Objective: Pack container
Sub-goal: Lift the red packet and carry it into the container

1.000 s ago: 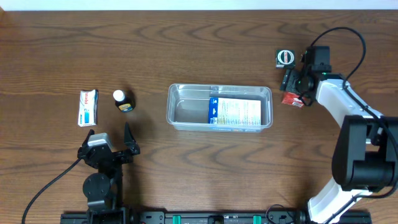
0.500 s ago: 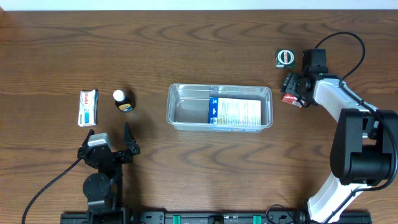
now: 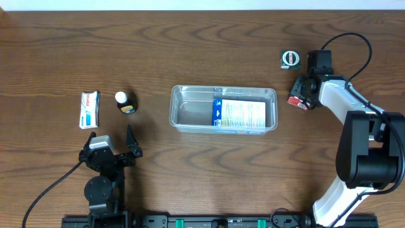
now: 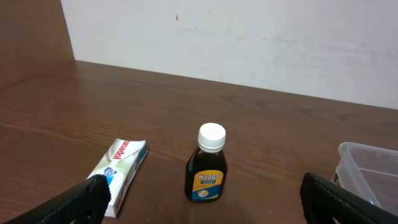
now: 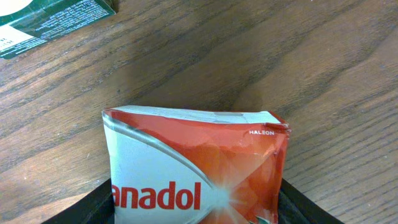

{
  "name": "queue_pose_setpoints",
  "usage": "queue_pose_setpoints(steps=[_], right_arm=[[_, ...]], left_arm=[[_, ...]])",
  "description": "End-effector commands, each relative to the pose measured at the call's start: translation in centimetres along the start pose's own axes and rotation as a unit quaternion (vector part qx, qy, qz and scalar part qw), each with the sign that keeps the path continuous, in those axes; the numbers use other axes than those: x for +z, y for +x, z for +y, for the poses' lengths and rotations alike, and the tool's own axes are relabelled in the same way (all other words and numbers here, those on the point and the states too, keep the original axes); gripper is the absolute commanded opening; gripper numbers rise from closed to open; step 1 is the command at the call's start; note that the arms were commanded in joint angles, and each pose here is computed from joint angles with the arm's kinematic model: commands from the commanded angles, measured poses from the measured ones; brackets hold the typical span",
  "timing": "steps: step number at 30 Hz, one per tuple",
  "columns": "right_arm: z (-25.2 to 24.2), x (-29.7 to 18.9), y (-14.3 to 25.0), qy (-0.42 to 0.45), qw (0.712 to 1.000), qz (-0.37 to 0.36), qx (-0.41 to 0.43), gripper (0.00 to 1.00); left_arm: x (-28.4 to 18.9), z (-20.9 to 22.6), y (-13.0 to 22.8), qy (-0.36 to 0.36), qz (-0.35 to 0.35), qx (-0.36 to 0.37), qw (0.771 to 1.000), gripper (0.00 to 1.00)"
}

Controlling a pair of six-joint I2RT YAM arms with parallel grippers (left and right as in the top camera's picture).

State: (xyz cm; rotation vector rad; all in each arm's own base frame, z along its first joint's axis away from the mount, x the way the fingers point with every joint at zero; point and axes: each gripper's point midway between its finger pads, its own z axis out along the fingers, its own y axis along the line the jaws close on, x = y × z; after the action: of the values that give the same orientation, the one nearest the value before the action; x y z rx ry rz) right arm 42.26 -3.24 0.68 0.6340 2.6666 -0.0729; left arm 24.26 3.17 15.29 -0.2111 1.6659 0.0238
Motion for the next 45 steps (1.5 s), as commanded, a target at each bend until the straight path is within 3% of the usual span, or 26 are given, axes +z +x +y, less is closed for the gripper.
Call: queue_pose_setpoints(steps=[1, 5, 9, 15, 19, 29, 45], right_arm=[[-0.3, -0.7, 0.1, 0.009, 1.0, 0.0, 0.001, 0.59], [0.5, -4.4, -1.8, -0.022, 0.999, -0.037, -0.018, 0.58], [3.0, -10.0, -3.6, -0.108, 0.99, -0.084, -0.045, 0.57], [8.2, -19.4, -3.9, -0.292, 0.945, -0.128, -0.07, 0.58], [11.7, -22.7, -1.9, -0.371, 0.916, -0.116, -0.102, 0.58], [20.6, -25.4, 6.8, -0.432, 0.875, -0.063, -0.21, 0.58], [27.0, -19.1, 16.4, -0.368, 0.896, 0.01, -0.249, 0.55]], left_arm=[[0.1, 0.6, 1.7, -0.013, 0.024, 0.008, 1.0, 0.98], [0.1, 0.6, 1.7, -0.013, 0.024, 0.008, 1.0, 0.98], [0.1, 0.6, 1.7, -0.013, 0.024, 0.008, 1.0, 0.98], [0.1, 0.6, 1.7, -0.013, 0.024, 0.008, 1.0, 0.98], [0.1, 0.6, 1.7, -0.013, 0.024, 0.008, 1.0, 0.98], [0.1, 0.6, 1.7, -0.013, 0.024, 0.008, 1.0, 0.98], [0.1, 0.6, 1.7, -0.013, 0.024, 0.008, 1.0, 0.98]])
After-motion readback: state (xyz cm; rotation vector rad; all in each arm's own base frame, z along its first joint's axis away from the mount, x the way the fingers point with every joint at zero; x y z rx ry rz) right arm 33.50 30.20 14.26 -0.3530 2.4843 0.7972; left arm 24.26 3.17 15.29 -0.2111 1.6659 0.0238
